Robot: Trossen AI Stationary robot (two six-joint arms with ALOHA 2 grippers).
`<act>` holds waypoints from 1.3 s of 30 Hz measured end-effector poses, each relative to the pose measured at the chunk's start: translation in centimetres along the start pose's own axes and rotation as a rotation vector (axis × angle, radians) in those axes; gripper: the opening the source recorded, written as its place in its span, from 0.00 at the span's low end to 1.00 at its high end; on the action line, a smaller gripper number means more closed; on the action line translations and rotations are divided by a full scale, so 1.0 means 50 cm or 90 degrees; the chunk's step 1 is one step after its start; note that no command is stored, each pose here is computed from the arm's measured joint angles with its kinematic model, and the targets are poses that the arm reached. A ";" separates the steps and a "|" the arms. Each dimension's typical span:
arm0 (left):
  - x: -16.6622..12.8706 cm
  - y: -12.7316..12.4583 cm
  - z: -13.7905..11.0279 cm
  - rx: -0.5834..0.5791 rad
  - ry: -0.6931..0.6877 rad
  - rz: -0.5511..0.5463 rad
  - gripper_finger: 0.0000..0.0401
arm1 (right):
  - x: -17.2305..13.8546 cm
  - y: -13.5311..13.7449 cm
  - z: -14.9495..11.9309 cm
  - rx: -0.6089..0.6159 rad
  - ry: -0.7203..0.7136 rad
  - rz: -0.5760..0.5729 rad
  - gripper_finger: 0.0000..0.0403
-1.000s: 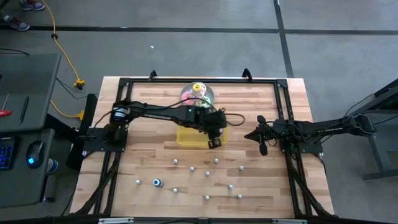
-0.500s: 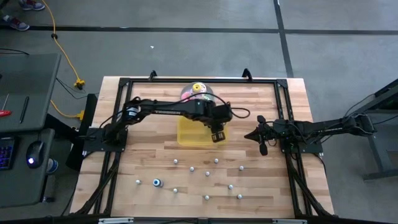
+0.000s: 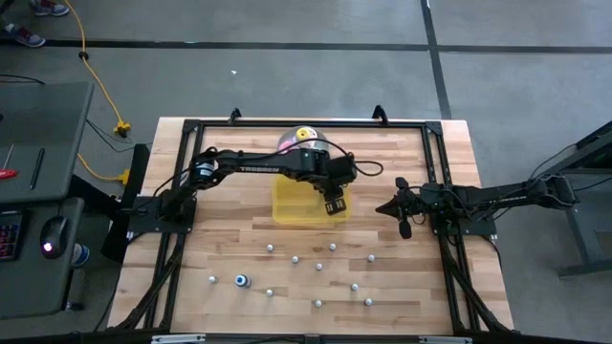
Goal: Pick & Place food coloring
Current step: Put the large pink food coloring bottle into the yellow container
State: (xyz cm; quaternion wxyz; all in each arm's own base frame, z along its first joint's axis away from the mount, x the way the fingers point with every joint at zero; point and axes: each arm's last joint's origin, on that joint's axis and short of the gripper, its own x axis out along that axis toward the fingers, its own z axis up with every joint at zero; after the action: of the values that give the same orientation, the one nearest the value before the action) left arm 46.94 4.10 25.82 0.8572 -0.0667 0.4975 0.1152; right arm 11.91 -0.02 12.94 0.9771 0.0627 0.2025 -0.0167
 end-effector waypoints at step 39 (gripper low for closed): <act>0.061 0.002 -0.004 0.012 0.017 -0.024 0.36 | 0.000 0.000 0.000 0.000 -0.001 0.000 0.00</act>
State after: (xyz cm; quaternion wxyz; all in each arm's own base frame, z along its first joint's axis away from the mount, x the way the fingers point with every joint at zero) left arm 48.19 4.56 23.06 0.8531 -0.0698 0.5086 0.0931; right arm 11.92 -0.01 12.96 0.9773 0.0627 0.2016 -0.0167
